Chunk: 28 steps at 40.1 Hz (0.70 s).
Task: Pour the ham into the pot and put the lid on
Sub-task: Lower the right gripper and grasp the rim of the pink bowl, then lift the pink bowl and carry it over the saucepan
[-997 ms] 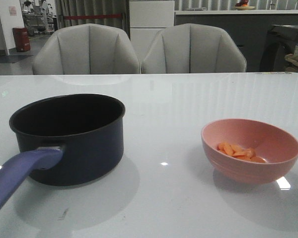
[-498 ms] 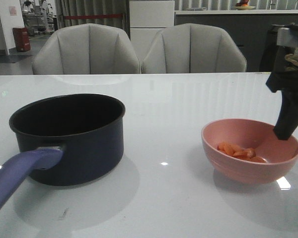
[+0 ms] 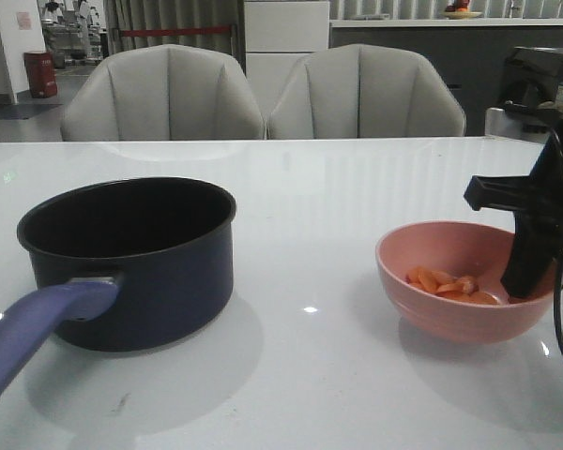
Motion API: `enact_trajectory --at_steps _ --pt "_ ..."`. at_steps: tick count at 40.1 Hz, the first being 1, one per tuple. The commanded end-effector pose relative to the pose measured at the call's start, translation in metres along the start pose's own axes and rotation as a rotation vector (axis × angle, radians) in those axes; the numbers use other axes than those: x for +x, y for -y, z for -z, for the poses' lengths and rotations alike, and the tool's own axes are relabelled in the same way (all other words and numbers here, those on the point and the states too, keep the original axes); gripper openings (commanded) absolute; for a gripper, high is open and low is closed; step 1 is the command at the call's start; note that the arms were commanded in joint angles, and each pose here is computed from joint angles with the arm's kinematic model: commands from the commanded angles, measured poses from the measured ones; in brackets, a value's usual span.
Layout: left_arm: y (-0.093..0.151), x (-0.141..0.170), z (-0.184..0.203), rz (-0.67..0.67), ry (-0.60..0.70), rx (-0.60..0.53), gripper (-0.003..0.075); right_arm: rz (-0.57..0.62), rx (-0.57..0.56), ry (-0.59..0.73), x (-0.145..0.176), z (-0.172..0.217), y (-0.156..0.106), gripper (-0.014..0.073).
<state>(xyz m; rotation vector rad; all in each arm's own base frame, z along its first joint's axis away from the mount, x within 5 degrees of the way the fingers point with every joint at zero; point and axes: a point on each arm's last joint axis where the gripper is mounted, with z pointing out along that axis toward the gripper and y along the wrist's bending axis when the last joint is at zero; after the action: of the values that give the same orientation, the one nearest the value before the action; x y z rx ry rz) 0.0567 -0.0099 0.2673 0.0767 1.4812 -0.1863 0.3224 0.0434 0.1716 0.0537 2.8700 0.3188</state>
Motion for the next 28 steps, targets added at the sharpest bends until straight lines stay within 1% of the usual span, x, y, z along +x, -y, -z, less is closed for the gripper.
enact_trajectory --at_steps 1,7,11,14,15,19,24,28 --pt "0.001 -0.014 -0.001 0.004 0.076 0.005 0.0498 0.045 -0.014 0.096 -0.012 0.025 -0.006 0.0133" --pt "0.001 -0.014 -0.001 0.004 0.076 0.005 0.0498 0.073 -0.048 0.191 -0.017 0.054 -0.015 0.0133" --pt "0.001 -0.014 -0.001 0.005 0.076 0.005 0.0499 0.186 -0.059 0.304 -0.016 0.081 -0.03 0.0133" --pt "0.001 -0.014 -0.001 0.005 0.076 0.005 0.0498 0.284 -0.065 0.424 -0.015 0.101 -0.047 0.0133" --pt "0.001 -0.014 -0.001 0.005 0.076 0.005 0.0498 0.321 -0.071 0.487 -0.014 0.111 -0.056 0.0133" --pt "0.001 -0.014 -0.001 0.005 0.075 0.005 0.0498 0.404 -0.104 0.649 -0.009 0.133 -0.082 0.0133" --pt "0.001 -0.014 -0.001 0.005 0.07 0.005 0.0498 0.458 -0.149 0.787 -0.006 0.143 -0.109 0.0133" --pt "0.001 -0.013 -0.001 0.005 0.066 0.006 0.0498 0.492 -0.183 0.856 -0.005 0.143 -0.129 0.0133"
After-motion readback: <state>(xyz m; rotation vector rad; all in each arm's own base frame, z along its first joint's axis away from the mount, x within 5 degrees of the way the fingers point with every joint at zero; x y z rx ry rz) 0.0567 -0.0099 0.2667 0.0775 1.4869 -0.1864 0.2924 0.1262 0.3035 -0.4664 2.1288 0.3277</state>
